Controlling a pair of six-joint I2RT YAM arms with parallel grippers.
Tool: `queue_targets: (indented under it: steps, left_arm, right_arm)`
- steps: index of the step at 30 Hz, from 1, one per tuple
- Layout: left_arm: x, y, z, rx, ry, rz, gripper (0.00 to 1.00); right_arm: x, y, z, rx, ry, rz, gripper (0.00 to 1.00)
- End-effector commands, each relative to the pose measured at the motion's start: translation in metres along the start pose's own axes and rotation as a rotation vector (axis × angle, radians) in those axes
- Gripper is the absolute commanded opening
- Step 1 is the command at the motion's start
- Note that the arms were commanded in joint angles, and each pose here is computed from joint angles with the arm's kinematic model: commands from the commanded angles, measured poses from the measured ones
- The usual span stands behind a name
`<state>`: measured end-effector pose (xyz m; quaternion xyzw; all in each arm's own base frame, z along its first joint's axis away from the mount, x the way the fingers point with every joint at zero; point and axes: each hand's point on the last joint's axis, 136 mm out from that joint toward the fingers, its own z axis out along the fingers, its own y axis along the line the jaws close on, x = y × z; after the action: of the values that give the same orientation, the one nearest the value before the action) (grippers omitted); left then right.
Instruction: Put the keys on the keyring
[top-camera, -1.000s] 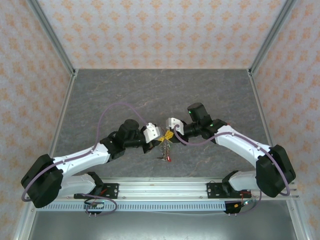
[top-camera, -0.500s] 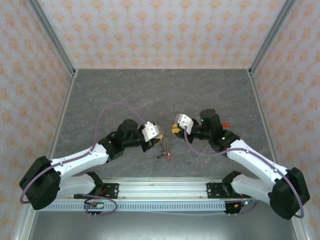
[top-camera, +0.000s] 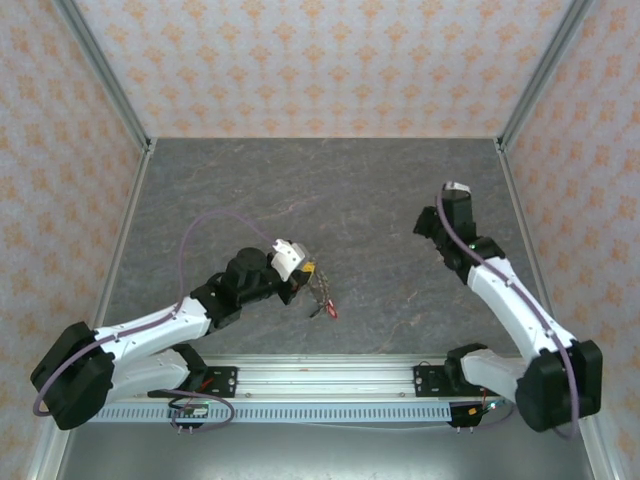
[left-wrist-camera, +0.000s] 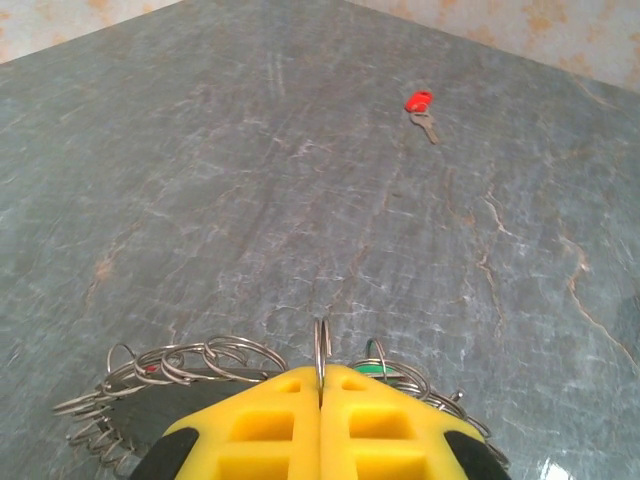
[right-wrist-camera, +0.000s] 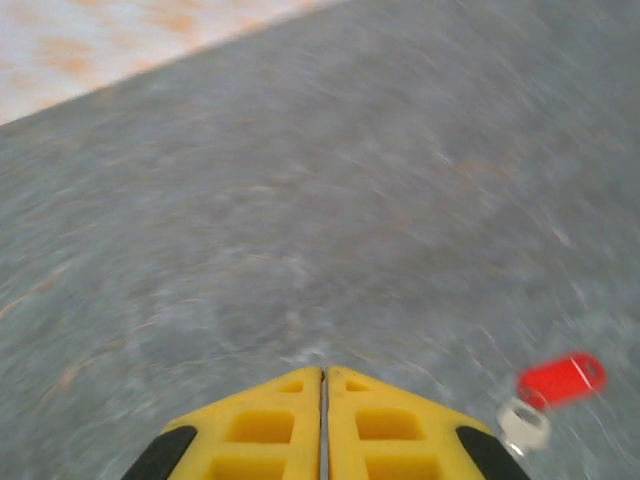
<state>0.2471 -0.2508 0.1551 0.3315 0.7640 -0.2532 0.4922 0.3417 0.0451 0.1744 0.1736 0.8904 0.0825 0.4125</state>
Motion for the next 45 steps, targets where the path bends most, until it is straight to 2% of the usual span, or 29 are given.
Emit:
queue_targets:
  steps: [1,4,9,22,25,28,33,38,42,45]
  left_arm:
    - [-0.026,0.016,-0.009,-0.089,-0.118,-0.078,0.00]
    - [-0.027,0.018,-0.012,-0.100,-0.121,-0.087,0.00]
    - [-0.028,0.022,-0.011,-0.122,-0.126,-0.091,0.00]
    - [-0.037,0.012,-0.002,-0.063,-0.098,-0.067,0.00]
    - [-0.039,0.009,0.000,-0.042,-0.101,-0.078,0.00]
    - [-0.039,0.005,0.004,-0.025,-0.070,-0.059,0.00]
    - [-0.046,-0.004,0.006,0.008,-0.103,-0.029,0.00]
    - [-0.046,0.002,0.004,-0.038,-0.103,-0.012,0.00]
    - [-0.050,0.011,-0.003,-0.094,-0.108,-0.002,0.00]
    - [-0.055,0.007,-0.005,-0.073,-0.139,-0.006,0.00]
  right_arm:
    - [0.053,-0.025,0.011,0.038,0.215,0.252,0.09]
    - [0.059,-0.038,0.019,0.038,0.224,0.325,0.10]
    - [0.072,-0.047,0.029,0.010,0.310,0.425,0.10]
    - [0.084,-0.068,0.025,0.089,0.306,0.399,0.20]
    - [0.081,-0.073,0.023,0.106,0.258,0.428,0.26]
    - [0.076,-0.069,0.027,0.067,0.217,0.450,0.39]
    - [0.066,-0.086,0.028,0.152,0.159,0.436,0.39]
    - [0.076,-0.111,0.035,0.178,0.176,0.517,0.38]
    - [0.076,-0.112,0.039,0.163,0.208,0.527,0.38]
    - [0.075,-0.113,0.039,0.177,0.223,0.503,0.39]
